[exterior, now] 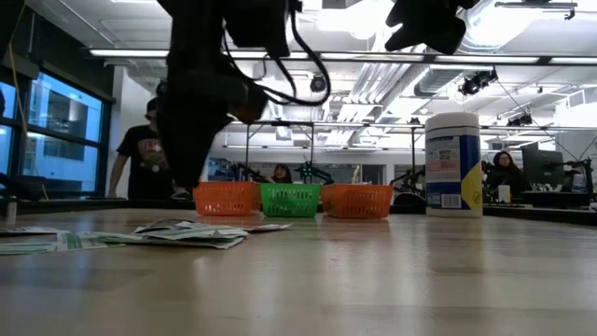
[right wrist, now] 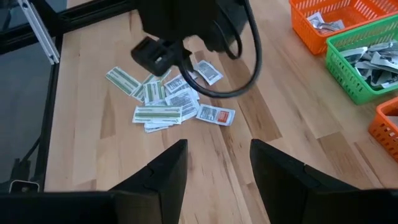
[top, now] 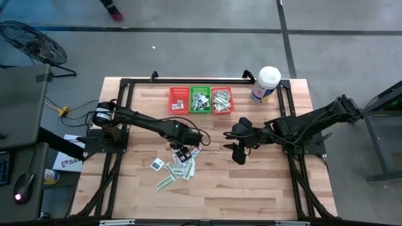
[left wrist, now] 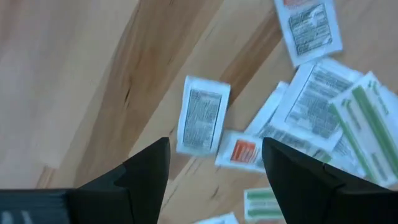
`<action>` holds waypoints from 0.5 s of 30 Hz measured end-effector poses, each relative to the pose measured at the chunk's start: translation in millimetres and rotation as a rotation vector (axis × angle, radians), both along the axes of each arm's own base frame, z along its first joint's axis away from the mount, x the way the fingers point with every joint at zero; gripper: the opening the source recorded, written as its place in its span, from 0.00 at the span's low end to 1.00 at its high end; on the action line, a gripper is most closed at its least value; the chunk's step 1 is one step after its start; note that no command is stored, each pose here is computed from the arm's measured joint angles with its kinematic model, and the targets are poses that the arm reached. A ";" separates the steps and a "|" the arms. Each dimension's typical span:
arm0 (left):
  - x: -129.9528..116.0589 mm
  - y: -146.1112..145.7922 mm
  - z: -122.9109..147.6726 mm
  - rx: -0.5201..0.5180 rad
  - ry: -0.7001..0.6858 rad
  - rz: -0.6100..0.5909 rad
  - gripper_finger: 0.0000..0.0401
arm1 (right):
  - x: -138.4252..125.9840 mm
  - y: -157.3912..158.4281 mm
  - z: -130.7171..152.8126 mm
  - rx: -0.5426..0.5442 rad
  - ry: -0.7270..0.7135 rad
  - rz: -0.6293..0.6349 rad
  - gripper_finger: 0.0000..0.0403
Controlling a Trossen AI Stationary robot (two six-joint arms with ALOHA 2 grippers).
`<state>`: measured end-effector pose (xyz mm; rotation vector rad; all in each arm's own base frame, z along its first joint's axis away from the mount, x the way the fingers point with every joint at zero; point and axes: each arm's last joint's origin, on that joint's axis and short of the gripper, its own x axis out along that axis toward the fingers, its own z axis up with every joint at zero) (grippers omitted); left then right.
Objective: Pick & Place First Aid Supplies
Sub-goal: Put the top ointment pack into the left orange bin
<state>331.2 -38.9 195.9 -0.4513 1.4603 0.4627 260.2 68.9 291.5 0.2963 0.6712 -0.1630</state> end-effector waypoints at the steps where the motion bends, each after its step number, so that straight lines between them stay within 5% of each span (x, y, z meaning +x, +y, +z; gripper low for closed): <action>1: 2.2 0.1 -2.5 -0.009 -0.005 -0.003 0.62 | 0.0 0.0 -0.1 0.000 0.000 0.000 0.42; 15: 11.7 -1.3 -45.2 0.005 0.133 -0.076 0.62 | 0.7 0.6 0.8 0.021 -0.010 0.004 0.42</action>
